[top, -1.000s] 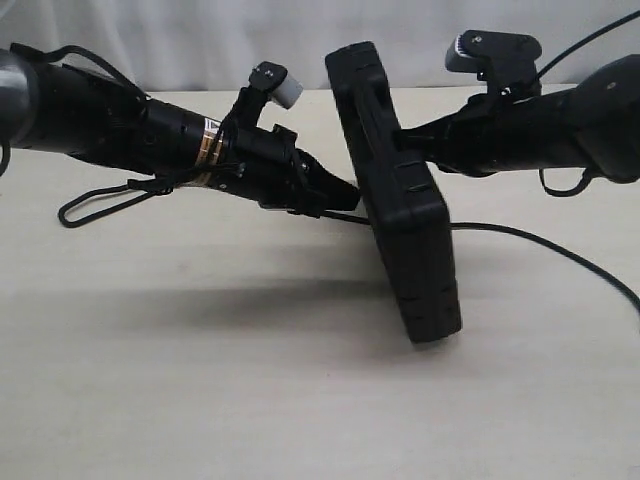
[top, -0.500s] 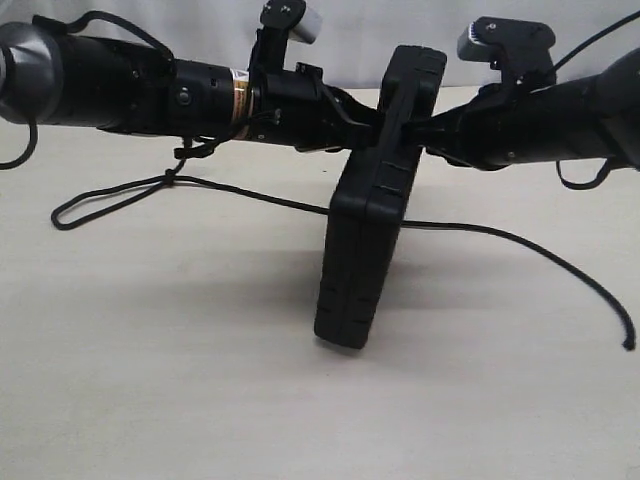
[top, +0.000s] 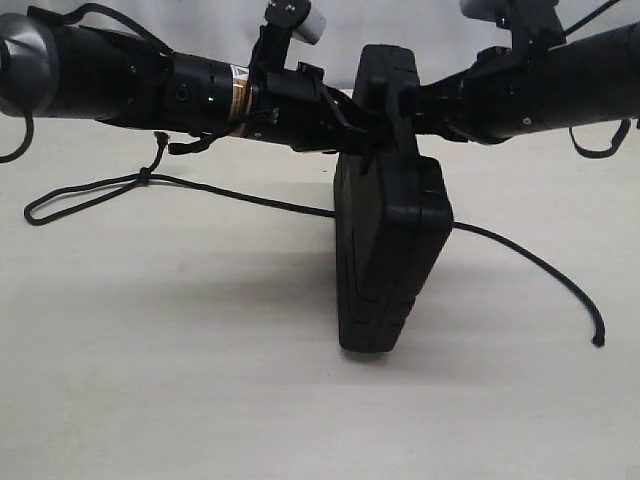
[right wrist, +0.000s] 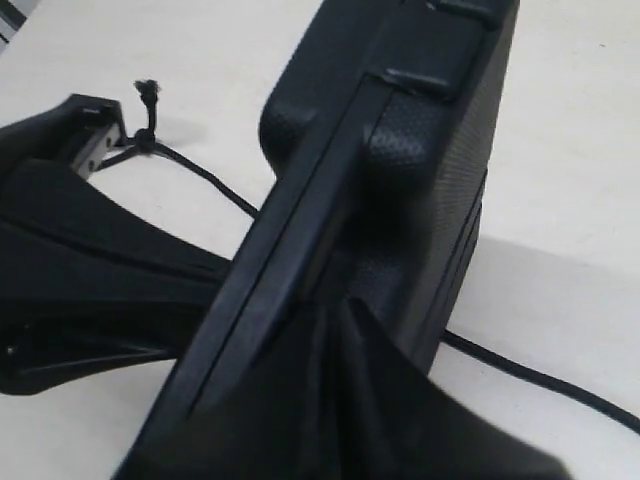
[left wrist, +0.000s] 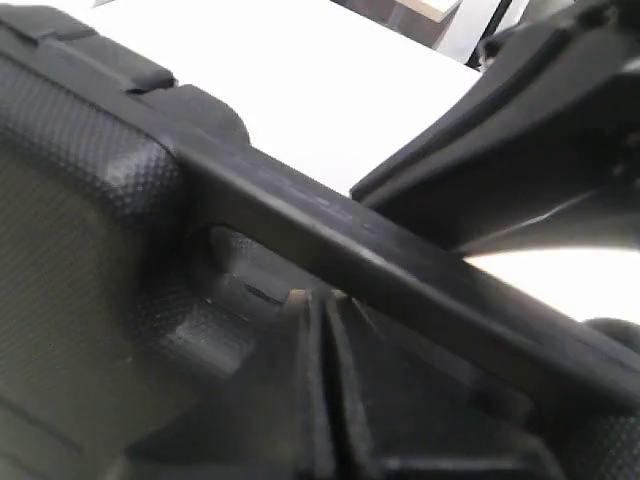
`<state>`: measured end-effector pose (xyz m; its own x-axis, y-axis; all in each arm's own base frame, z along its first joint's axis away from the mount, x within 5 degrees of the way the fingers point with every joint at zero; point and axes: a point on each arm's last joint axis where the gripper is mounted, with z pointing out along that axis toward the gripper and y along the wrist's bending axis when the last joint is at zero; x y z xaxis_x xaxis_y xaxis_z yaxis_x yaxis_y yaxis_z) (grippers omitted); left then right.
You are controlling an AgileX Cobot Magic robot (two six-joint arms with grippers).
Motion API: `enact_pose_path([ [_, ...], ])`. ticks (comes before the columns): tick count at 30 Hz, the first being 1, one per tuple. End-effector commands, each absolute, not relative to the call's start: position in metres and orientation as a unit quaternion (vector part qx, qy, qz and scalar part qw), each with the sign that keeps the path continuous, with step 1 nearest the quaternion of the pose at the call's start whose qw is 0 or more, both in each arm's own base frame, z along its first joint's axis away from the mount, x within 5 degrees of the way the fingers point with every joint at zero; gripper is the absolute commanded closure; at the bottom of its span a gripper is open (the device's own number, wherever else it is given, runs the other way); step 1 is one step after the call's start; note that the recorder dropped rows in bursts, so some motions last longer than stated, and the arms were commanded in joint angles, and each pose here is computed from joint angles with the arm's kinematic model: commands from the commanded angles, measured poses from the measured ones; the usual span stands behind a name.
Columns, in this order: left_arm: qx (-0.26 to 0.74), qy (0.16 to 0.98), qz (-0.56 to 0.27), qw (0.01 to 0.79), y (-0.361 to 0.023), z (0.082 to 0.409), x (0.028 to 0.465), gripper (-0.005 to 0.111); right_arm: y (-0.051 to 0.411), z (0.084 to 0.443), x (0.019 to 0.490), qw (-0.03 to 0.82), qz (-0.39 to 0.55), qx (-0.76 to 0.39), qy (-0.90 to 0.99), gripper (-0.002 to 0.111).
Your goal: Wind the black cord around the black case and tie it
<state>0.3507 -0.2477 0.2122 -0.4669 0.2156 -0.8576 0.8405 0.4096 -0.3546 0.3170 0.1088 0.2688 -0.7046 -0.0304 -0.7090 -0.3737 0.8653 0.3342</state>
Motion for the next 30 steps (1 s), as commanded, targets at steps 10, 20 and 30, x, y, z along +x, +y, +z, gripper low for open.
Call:
enact_pose_path([
  [10,0.392,0.741,-0.422,0.344,-0.240,0.212,0.346,0.107,0.118,0.279,0.309,0.345,0.275,-0.131,0.888,0.104],
  [20,0.409,0.743,-0.412,0.334,-0.239,0.210,0.344,0.107,0.122,0.306,0.313,0.356,0.273,-0.179,0.876,0.075],
  [30,0.415,0.743,-0.407,0.331,-0.239,0.209,0.344,0.107,0.120,0.282,0.320,0.272,0.244,-0.156,0.918,0.067],
])
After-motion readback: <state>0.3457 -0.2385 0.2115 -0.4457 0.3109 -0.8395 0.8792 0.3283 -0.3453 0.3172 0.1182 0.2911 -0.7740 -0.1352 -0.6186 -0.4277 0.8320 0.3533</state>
